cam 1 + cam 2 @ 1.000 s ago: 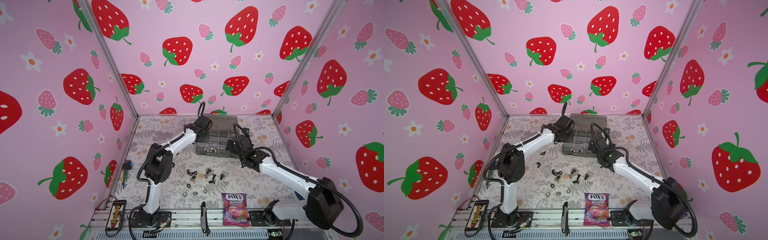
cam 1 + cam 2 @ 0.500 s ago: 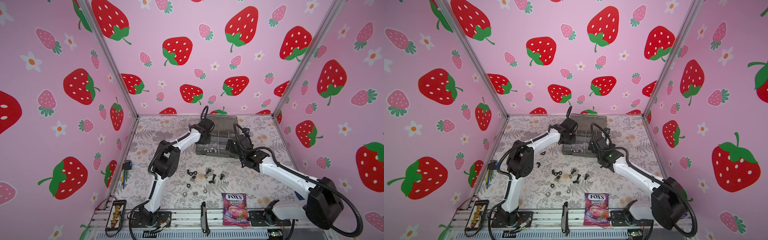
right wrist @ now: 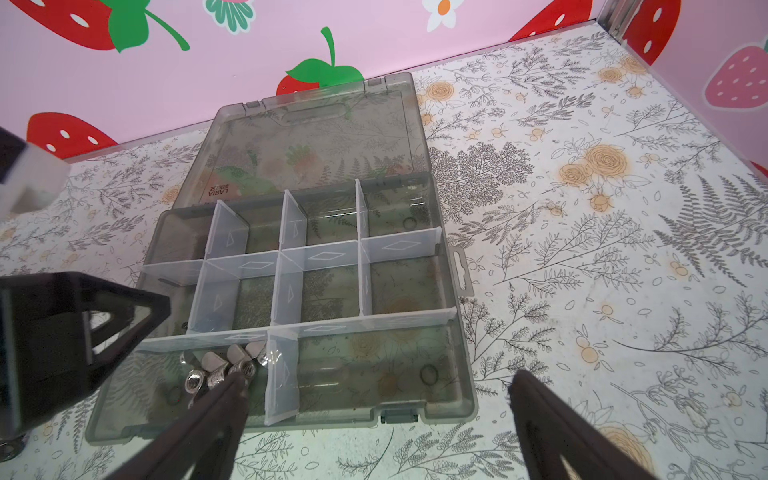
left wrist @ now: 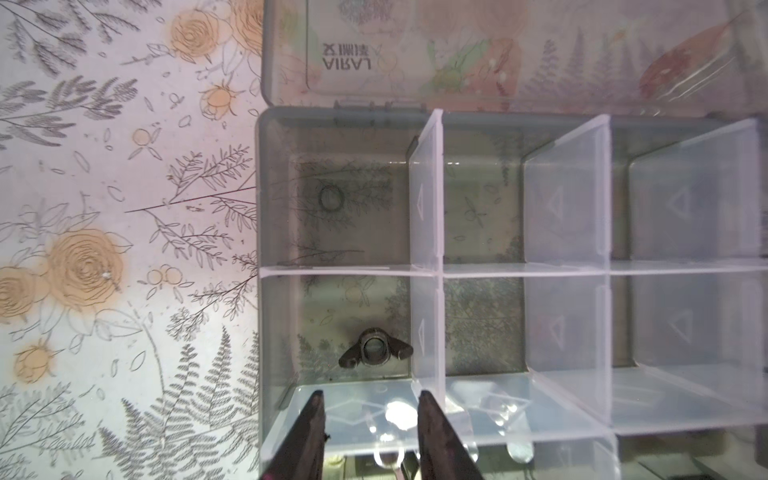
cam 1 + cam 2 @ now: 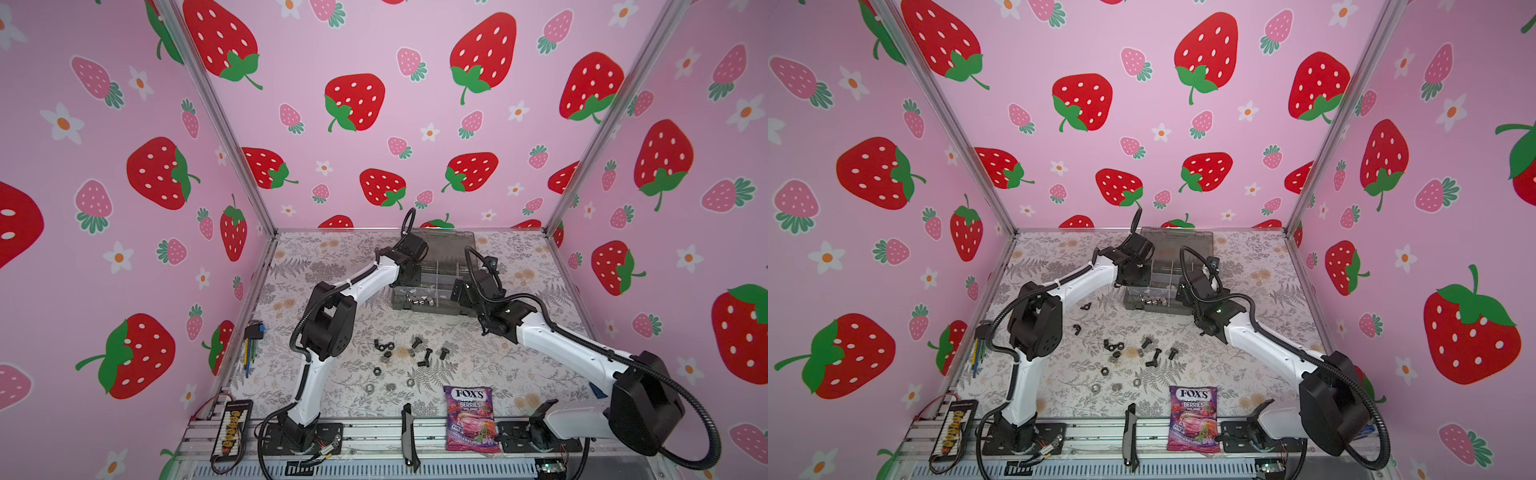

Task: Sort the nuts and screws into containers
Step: 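Carry the black wing nut with the left gripper into the silver-nut compartment and release, then move the left gripper back to the pile and grasp another black wing nut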

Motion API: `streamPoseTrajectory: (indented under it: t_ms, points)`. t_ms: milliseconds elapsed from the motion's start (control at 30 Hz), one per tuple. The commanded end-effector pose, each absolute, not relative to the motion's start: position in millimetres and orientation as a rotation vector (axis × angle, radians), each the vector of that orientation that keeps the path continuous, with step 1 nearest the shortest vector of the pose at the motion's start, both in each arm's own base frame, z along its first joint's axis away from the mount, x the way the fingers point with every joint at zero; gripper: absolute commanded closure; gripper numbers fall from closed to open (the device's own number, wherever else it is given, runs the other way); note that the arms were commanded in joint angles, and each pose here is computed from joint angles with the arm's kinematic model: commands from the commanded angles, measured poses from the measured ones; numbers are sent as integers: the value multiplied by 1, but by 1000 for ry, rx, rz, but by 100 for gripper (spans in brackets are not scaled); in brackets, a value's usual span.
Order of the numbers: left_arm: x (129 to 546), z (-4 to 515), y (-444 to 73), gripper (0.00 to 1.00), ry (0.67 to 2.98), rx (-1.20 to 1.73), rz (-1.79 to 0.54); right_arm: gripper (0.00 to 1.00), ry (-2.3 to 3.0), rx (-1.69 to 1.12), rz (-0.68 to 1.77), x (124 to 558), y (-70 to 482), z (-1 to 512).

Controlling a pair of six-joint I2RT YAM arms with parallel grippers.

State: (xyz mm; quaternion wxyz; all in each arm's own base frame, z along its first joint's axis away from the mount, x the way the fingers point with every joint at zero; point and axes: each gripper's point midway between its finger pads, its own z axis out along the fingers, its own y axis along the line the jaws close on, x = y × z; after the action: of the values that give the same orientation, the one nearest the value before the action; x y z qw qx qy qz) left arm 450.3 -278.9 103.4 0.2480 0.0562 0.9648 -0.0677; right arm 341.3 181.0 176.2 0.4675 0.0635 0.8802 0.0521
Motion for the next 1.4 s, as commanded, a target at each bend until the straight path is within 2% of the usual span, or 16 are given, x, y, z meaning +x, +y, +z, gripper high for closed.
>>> streamPoseTrajectory:
  t_ms: [0,400,633,833,1067,1367]
  points:
    - [444,139,-268,60,2558,110,-181,0,2142,206,107,346,175,180]
    - [379,145,-168,57,2546,-138,-2,0,2138,215,101,345,172,182]
    - [336,121,-109,54,2566,-346,55,0,2139,216,90,346,170,181]
    - [319,95,-74,54,2582,-527,33,0,2156,226,100,345,173,175]
    - [323,78,-62,60,2599,-580,24,0,2168,226,95,346,174,170]
    - [328,54,-72,66,2659,-577,-29,0,2164,234,89,346,172,170]
